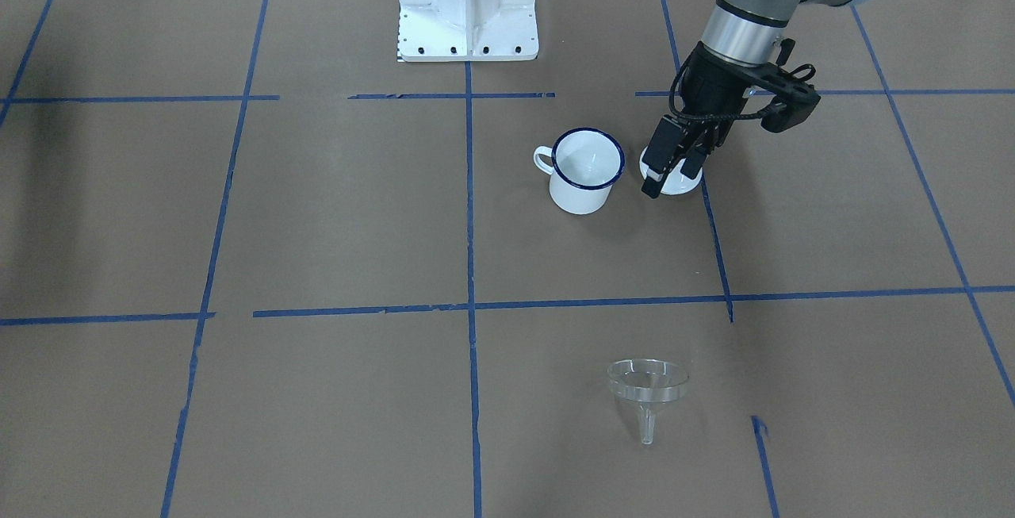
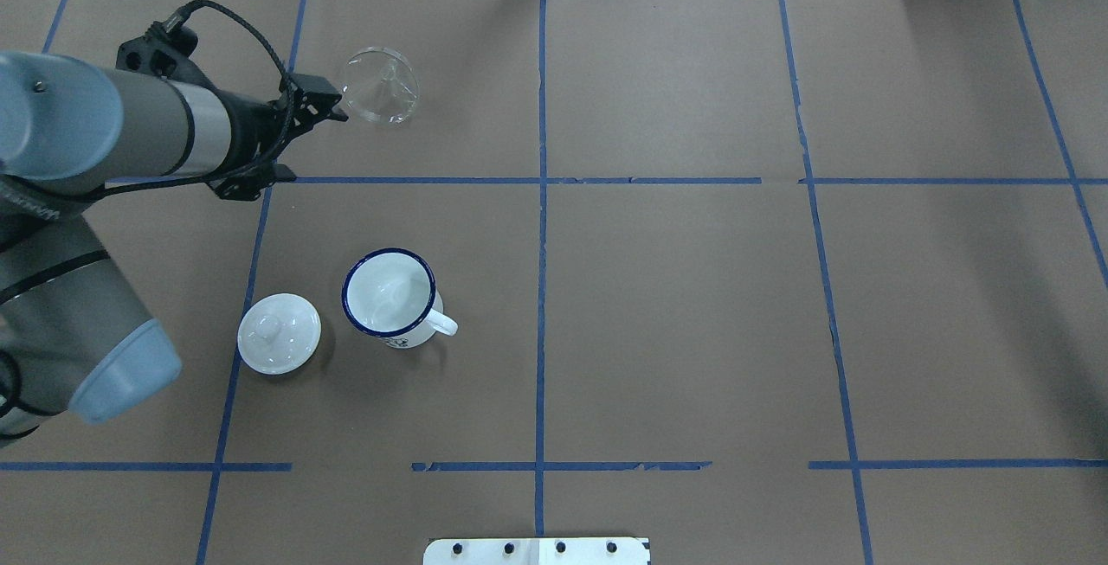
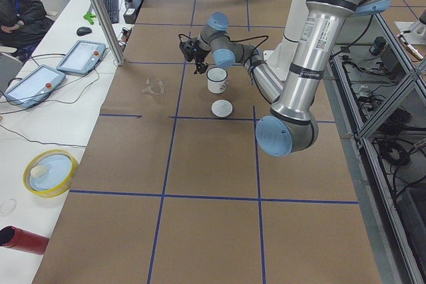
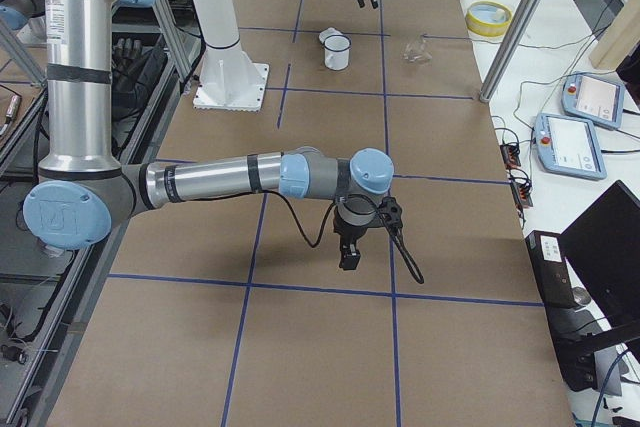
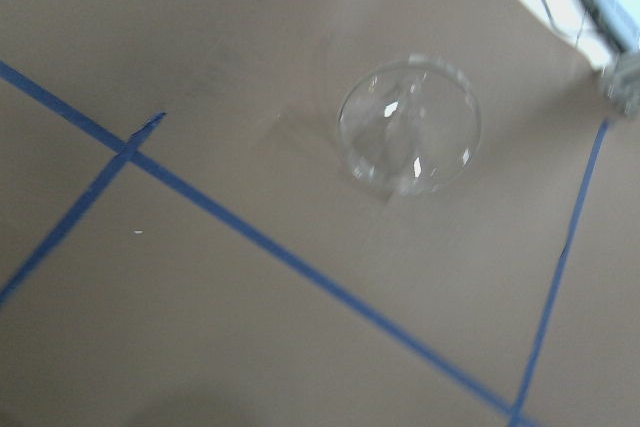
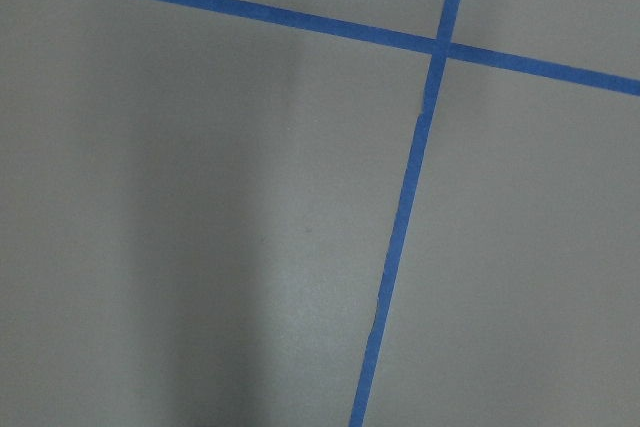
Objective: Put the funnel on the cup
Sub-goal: 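Release the lid and move the left gripper to the glass funnel, then grasp the glass funnel rim with the left gripper and lift it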
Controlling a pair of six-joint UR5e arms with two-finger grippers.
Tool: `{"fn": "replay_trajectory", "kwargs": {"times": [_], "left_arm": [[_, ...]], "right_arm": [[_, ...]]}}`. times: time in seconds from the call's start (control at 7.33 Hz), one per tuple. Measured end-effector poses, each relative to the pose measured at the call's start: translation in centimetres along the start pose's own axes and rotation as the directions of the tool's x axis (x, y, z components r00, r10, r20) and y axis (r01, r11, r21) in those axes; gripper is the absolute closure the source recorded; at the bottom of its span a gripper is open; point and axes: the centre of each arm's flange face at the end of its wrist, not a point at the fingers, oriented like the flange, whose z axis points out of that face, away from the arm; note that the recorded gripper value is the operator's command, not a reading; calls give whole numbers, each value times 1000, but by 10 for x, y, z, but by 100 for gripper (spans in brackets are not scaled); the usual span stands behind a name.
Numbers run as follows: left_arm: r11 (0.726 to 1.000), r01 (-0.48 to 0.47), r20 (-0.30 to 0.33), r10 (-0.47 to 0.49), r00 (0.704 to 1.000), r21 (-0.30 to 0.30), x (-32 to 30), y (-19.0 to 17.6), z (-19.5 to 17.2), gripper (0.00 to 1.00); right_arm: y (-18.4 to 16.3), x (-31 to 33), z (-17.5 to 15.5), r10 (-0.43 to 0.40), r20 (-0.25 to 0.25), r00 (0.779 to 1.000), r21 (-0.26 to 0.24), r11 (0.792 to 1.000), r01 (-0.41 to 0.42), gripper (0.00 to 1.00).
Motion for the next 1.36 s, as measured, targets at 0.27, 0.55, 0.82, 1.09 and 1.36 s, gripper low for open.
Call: {"fn": "replay_trajectory", "kwargs": {"times": [0.27,0.55,0.82,1.09,1.36], "left_arm": [[946,309,-156,-292,944,96,32,-18,74,1],[844,515,-308,-455,835,148,41,-41,137,1],[783,595,-341,-518,784,179,52,-46,177,3],[767,611,-343,-530,775,195,50,-51,201,14],[768,611,-345,-529,775,194,42,-55,212,96]], "right_arm": [[0,0,0,0,0,1000,0,1000,0,0],[0,0,0,0,0,1000,0,1000,0,0],[0,0,0,0,0,1000,0,1000,0,0],[0,0,0,0,0,1000,0,1000,0,0],[0,0,0,0,0,1000,0,1000,0,0]]}}
